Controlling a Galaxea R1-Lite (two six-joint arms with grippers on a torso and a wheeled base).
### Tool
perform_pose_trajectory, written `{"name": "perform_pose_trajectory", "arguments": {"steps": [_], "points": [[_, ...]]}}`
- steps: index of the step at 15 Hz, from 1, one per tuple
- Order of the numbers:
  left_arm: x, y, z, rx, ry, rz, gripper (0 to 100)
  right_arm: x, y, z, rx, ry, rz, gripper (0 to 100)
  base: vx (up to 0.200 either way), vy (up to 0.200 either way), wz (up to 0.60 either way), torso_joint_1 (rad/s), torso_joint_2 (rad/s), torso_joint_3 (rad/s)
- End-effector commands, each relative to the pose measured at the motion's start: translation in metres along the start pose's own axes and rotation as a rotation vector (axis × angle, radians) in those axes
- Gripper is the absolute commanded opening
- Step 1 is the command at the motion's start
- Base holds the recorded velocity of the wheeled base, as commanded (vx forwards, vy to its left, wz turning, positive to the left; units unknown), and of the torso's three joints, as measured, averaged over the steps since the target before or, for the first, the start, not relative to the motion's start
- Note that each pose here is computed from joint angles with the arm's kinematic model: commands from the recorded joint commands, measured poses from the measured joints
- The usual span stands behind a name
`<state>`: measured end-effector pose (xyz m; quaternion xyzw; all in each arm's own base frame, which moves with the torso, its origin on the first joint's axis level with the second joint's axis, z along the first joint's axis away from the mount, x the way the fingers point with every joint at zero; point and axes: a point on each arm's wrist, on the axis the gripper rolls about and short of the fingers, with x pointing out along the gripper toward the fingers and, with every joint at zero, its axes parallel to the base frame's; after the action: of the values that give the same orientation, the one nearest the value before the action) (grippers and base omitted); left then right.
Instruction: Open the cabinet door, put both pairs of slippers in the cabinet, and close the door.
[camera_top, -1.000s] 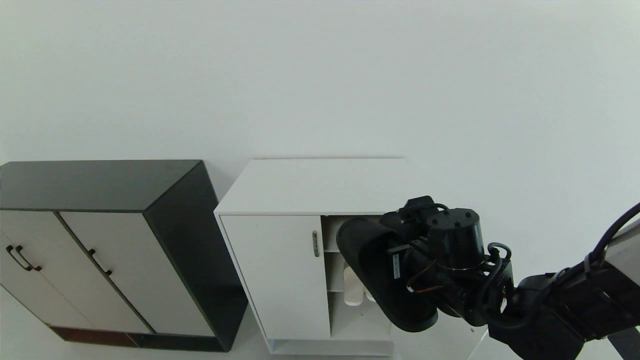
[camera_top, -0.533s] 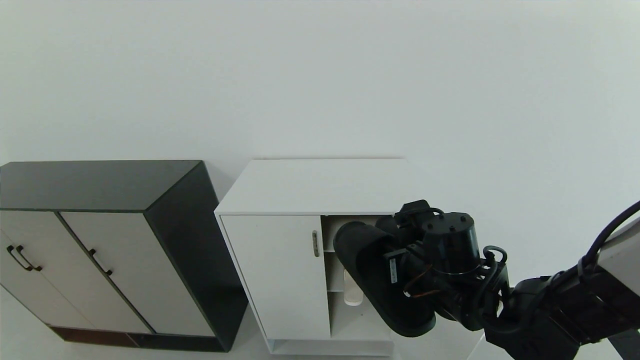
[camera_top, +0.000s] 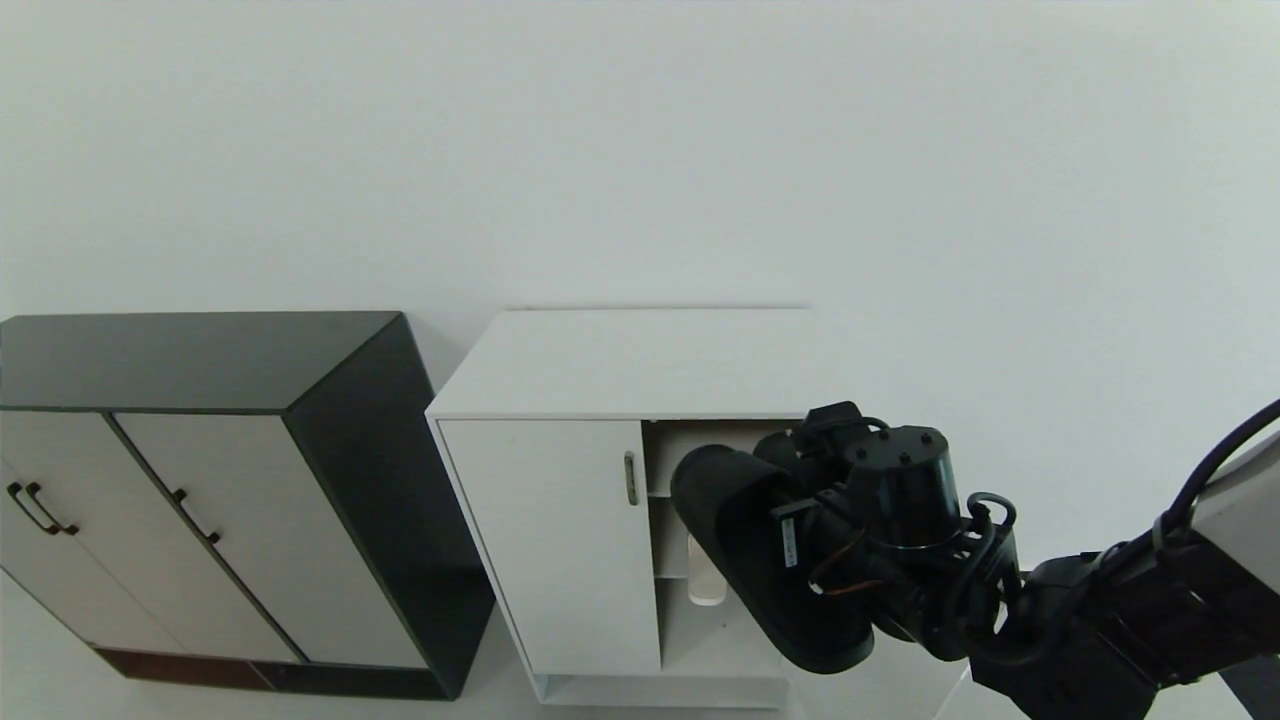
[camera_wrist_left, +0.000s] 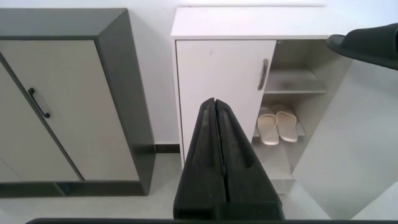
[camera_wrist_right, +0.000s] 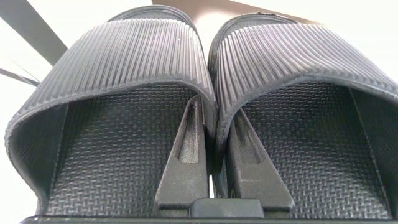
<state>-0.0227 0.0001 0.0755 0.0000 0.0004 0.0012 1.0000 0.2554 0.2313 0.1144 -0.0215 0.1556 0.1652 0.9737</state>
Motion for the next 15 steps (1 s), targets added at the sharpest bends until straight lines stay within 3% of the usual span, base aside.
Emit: {"name": "perform_pose_trajectory", "arguments": {"steps": [1, 8, 15], "points": [[0.0, 0.0, 0.0, -0.002, 0.001, 0.001, 0, 0.0, 0.0, -0.001, -0.002, 0.003, 0.0, 0, 0.0, 0.0, 0.0, -0.154, 0.35, 0.188], [0.0, 0.0, 0.0, -0.008, 0.001, 0.001, 0, 0.001, 0.001, -0.005, -0.007, 0.014, 0.0, 0, 0.0, 0.0, 0.0, -0.172, 0.39, 0.214], [0.0, 0.0, 0.0, -0.006, 0.001, 0.001, 0, 0.007, 0.002, -0.012, -0.014, 0.03, -0.004, 0, 0.0, 0.0, 0.0, -0.23, 0.54, 0.309]]}}
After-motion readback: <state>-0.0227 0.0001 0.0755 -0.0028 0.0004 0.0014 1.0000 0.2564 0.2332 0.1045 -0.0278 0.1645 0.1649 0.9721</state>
